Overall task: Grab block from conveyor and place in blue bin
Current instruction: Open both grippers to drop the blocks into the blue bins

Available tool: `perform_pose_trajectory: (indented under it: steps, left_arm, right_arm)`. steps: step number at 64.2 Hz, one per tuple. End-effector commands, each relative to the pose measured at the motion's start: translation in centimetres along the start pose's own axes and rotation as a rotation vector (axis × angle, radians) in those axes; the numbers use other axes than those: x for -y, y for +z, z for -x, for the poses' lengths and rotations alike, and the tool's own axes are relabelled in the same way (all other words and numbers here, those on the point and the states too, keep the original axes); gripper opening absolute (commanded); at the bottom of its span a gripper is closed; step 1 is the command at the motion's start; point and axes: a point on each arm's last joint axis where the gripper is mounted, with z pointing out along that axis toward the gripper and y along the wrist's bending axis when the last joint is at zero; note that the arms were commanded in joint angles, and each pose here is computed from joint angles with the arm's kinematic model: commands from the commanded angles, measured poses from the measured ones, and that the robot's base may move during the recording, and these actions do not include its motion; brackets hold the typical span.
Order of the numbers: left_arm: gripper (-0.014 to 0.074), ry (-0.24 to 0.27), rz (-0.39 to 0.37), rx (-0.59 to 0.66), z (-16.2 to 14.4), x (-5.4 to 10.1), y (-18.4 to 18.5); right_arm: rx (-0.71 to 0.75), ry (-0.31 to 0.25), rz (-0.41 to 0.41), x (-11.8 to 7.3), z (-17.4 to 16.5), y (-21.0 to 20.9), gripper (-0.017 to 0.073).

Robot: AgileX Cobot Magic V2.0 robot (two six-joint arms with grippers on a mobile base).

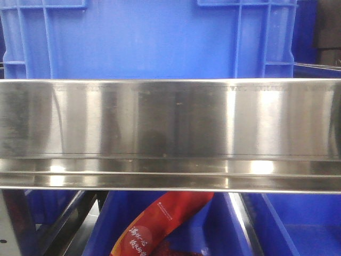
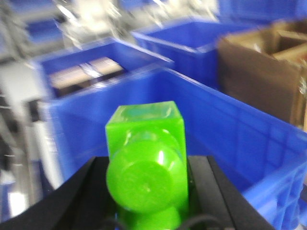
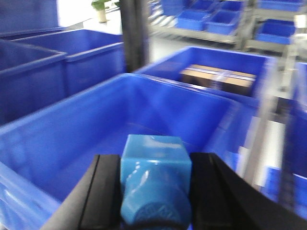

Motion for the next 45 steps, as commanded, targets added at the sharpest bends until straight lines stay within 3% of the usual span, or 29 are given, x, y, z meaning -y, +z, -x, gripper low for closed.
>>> perform_pose_trajectory:
  steps: [1,23,38,45]
  left_arm:
    - [-0.0111,0.002,-0.035,-0.076,0.4,0.6,3.5]
    - [-0.0111,0.005,-0.057,-0.297,-2.8,1.1,13.4]
    - [-0.0109,0.006,-0.062,-0.345,-4.0,1.3,15.5]
    - [-0.0038,0.006,-0.062,-0.346,-4.1,1.3,15.6]
  right_arm:
    - [-0.022,-0.011,0.04,-0.4,0.5,3.1,-0.0153]
    - [-0.22,0.01,0.061,0.0,-2.7,12.5,-0.0153]
    - [-0.294,0.02,0.059,0.3,-4.4,15.3,-0.0147]
    - [-0.311,0.022,0.059,0.4,-4.8,15.9,-0.0076]
